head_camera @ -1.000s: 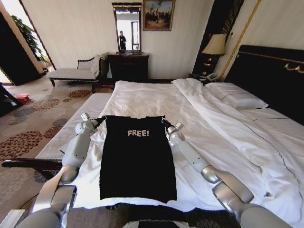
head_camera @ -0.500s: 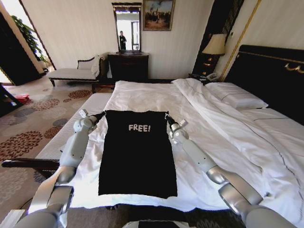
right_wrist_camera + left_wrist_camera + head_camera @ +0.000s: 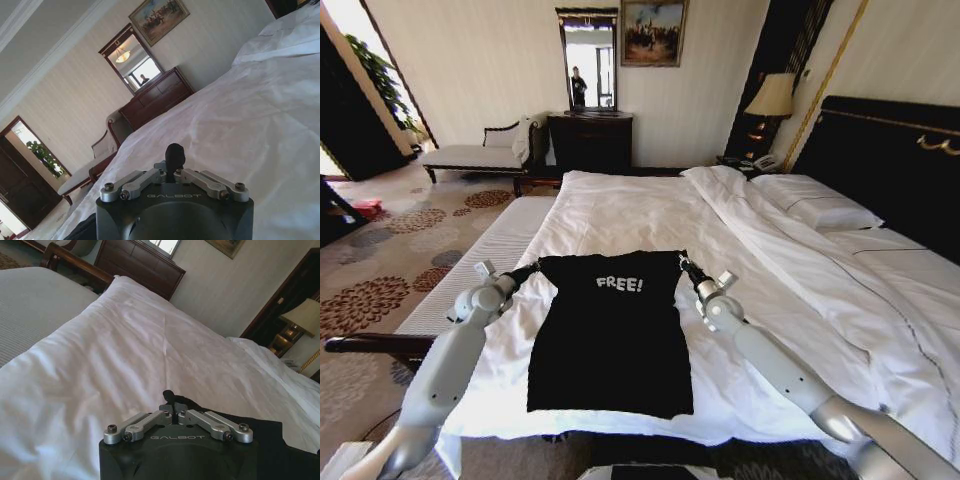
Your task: Fold the clothes on the bed.
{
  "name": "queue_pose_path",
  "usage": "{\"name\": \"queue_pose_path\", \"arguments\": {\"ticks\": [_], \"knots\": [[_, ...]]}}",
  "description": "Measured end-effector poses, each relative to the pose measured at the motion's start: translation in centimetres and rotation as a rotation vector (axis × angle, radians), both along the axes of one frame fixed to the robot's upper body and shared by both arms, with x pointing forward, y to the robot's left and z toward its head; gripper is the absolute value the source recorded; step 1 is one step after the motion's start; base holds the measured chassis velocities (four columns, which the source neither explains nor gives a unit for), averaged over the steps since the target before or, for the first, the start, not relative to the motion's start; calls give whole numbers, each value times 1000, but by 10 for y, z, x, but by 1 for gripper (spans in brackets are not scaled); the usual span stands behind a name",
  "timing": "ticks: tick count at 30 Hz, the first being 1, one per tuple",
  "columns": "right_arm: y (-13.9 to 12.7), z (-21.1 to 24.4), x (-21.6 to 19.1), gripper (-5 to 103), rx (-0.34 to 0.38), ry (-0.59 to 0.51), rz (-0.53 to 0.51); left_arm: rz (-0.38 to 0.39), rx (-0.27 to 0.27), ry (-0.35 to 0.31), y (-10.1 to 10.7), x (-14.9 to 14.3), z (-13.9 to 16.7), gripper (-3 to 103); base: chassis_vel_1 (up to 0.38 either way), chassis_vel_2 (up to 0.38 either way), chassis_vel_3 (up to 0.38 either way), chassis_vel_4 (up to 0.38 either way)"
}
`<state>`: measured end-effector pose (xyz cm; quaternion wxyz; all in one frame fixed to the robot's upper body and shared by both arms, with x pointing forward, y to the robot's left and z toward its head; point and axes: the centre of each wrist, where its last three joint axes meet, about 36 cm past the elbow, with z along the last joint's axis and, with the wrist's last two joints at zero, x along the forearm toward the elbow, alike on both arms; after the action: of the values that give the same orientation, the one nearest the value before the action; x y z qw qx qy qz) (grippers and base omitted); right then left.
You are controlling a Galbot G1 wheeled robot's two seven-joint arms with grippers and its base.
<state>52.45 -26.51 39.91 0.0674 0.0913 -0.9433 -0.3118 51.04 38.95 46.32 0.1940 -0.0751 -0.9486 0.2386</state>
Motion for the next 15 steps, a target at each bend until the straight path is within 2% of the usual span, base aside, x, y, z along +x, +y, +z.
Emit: {"name": "queue_pose_path", "arguments": {"ticks": [2,6,8,12,15], "knots": [[0,-2,-5,1,-1,8,-1,-2,5,6,-1,-5,-1,0,0,0,0,0],[2,-10,-52,1,-6,43,17,-26,27,18,-2,-33,7,0,0,0,0,0],[2,-10,-58,1,-4,46,18,-30,33,21,-2,-37,8,0,0,0,0,0],[-1,-9,-85,1,-9,58,21,-57,94,56,0,-67,7,0,0,0,0,0],[-1,-10,-96,1,-16,63,26,-72,117,75,-1,-80,5,0,0,0,0,0]]}}
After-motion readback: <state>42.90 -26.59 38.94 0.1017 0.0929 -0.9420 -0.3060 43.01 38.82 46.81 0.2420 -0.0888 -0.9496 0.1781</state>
